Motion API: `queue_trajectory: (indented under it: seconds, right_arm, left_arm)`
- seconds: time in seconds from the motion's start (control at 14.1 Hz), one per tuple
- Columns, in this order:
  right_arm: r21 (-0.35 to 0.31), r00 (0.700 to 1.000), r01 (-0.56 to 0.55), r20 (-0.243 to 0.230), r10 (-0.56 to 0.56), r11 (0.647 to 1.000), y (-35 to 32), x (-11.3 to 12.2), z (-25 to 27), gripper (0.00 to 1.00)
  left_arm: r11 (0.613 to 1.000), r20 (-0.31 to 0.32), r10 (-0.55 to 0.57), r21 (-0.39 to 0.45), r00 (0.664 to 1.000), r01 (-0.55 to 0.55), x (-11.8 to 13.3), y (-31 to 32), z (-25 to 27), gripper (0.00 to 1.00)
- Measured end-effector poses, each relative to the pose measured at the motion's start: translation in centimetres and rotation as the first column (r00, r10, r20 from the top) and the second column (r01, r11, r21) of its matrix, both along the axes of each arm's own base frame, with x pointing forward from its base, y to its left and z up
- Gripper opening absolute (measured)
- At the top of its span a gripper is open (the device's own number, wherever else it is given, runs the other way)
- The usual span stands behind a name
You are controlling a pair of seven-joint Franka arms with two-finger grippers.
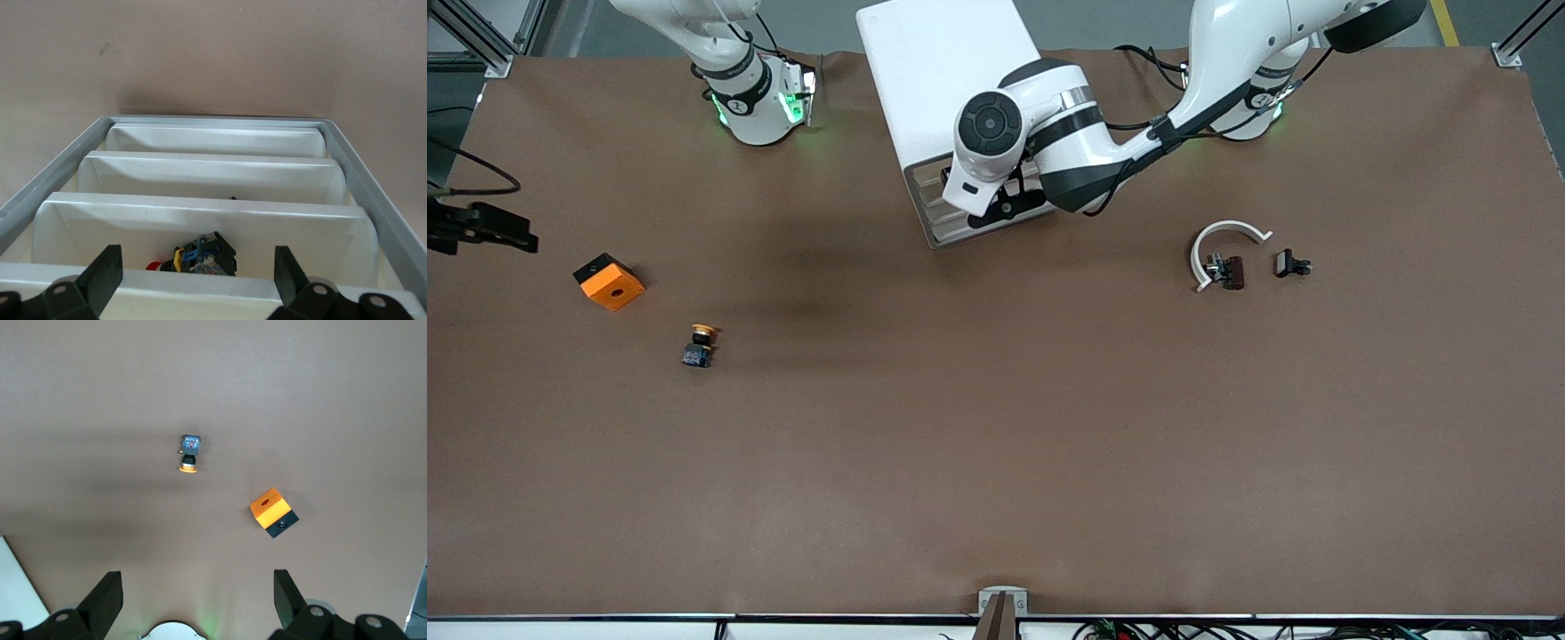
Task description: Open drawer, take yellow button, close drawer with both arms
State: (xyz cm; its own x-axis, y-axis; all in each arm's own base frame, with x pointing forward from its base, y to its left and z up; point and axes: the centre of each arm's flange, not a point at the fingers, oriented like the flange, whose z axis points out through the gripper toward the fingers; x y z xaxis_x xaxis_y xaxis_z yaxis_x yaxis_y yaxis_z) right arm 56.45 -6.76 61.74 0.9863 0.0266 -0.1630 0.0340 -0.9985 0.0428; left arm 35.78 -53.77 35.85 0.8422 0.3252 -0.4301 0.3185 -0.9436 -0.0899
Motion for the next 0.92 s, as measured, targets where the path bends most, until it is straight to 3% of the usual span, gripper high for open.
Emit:
queue_trajectory:
  seconds: [0.21, 0.35, 0.57, 0.71, 0.92]
  right_arm:
    - [0.0, 1.0, 0.006, 0.019, -0.006, 1.0, 0.0, -0.7, 3.2, 1.0]
    - [0.034, 1.0, 0.004, 0.012, -0.004, 0.999, 0.4, -1.1, 3.8, 1.0]
    - [0.097, 0.999, 0.016, 0.027, -0.019, 0.995, 0.0, -1.5, 4.5, 1.0]
    - [0.102, 0.998, 0.022, 0.055, -0.028, 0.995, -0.4, -2.1, 5.6, 1.0]
    - [0.101, 0.997, 0.025, 0.075, -0.032, 0.995, -0.6, -3.0, 6.8, 1.0]
  left_arm:
    - [1.0, -0.008, 0.009, -0.003, 1.0, -0.009, 0.2, 0.1, 0.0, 1.0]
    - [0.999, -0.011, 0.039, -0.018, 0.999, -0.039, 1.4, 0.6, 0.4, 1.0]
    - [0.992, 0.021, 0.124, -0.037, 0.992, -0.123, 6.0, 3.8, 2.2, 1.0]
    - [0.984, 0.061, 0.179, -0.023, 0.982, -0.178, 9.0, 7.3, 4.3, 1.0]
    - [0.976, 0.112, 0.213, 0.031, 0.971, -0.217, 11.6, 11.9, 7.4, 1.0]
